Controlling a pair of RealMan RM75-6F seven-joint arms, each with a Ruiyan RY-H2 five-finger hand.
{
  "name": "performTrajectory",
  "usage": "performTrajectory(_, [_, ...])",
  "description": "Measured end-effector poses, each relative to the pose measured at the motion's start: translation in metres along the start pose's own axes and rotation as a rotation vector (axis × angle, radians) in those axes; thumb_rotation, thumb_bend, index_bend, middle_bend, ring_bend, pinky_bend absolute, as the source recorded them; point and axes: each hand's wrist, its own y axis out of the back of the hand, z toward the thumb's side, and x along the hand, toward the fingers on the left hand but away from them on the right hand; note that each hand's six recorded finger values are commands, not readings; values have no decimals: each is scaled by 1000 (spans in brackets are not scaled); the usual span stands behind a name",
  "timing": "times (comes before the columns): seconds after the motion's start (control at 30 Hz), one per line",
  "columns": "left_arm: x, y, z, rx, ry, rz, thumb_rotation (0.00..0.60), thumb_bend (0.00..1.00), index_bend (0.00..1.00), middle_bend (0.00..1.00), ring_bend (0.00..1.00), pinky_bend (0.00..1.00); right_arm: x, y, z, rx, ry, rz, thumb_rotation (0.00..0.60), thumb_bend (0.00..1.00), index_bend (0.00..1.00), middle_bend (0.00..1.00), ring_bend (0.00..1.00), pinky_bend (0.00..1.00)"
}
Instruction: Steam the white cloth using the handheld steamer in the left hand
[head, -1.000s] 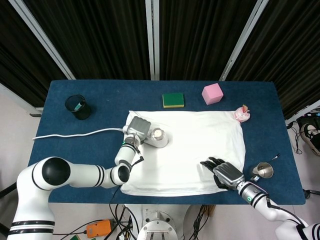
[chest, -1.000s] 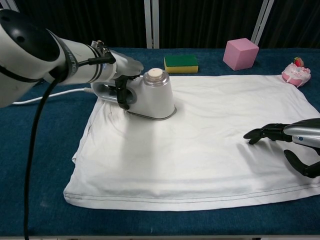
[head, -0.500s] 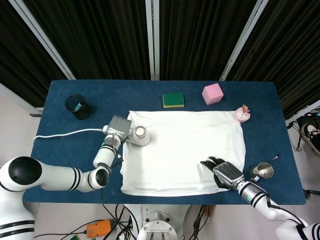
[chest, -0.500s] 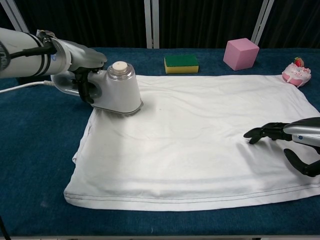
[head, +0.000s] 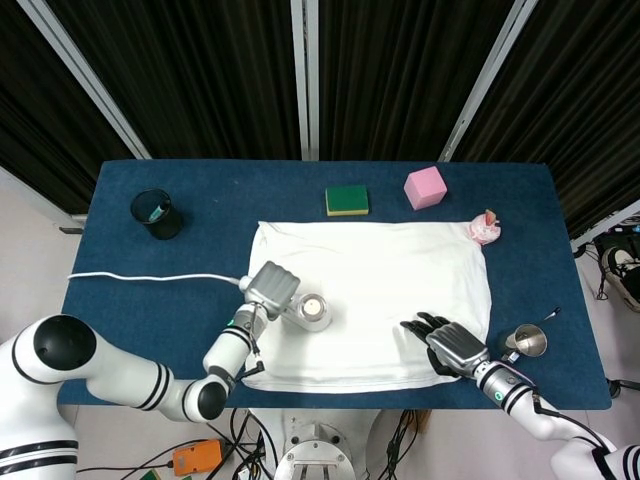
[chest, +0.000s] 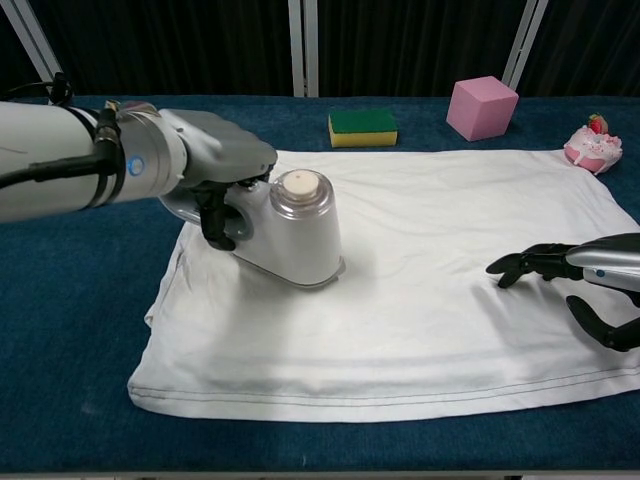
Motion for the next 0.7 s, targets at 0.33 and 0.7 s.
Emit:
performTrajectory(0.33, [4, -7, 17, 49, -3, -23, 600, 509, 840, 923, 809, 526, 0, -1, -2, -7, -2, 0, 600, 1000, 94, 174, 80, 187])
performTrajectory(0.7, [13, -22, -10, 10, 65, -80, 600, 508, 840, 923, 809, 525, -2, -1, -2, -2, 3, 2, 600, 1000, 94, 174, 80, 187])
